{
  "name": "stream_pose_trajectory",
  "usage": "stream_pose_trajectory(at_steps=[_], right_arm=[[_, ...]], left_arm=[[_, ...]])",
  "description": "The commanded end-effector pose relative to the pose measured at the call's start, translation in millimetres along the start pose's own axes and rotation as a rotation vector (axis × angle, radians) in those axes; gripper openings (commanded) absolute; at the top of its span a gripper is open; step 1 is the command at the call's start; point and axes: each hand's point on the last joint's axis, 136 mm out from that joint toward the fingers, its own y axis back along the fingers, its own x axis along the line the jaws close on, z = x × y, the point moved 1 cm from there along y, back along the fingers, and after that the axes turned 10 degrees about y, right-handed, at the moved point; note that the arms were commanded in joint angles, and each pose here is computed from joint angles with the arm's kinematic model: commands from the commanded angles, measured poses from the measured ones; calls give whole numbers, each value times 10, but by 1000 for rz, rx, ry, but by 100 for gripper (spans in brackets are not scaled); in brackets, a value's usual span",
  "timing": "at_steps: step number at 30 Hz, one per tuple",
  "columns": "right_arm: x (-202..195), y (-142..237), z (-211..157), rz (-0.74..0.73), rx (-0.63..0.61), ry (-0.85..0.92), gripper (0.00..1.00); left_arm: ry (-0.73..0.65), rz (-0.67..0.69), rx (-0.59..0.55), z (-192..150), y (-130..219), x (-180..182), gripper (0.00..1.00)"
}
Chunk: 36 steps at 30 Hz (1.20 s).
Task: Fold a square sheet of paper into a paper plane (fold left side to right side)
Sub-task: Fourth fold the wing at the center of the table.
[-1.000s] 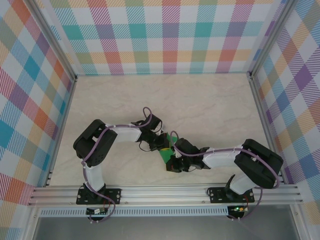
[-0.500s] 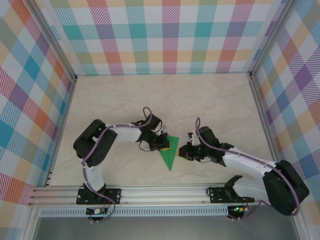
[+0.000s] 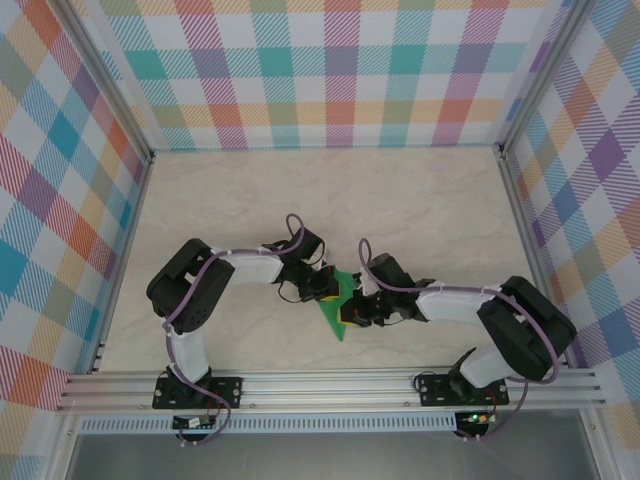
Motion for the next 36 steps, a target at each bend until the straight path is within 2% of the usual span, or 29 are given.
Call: stream_pose_trajectory(at_steps=[1,14,23,28,36], right_arm=[[106,-63,77,22,1,23,0],[-475,-217,-296,-206,132,-112,0],[-738,-115,-441,-350,160,-154,0],[-753,-94,-417,-369,148,-143,0],[-725,-106,-391,-355,142,-131,0]], left_arm=[[43,133,-9,-36,-61,329,0],[20,108,-13,-13,-8,209,0],[-75,-49,-75,45,437,-376,18],[-68,-79,-71,-97,559,-371,10],[-25,-123,-24,-243,332,-234,4]])
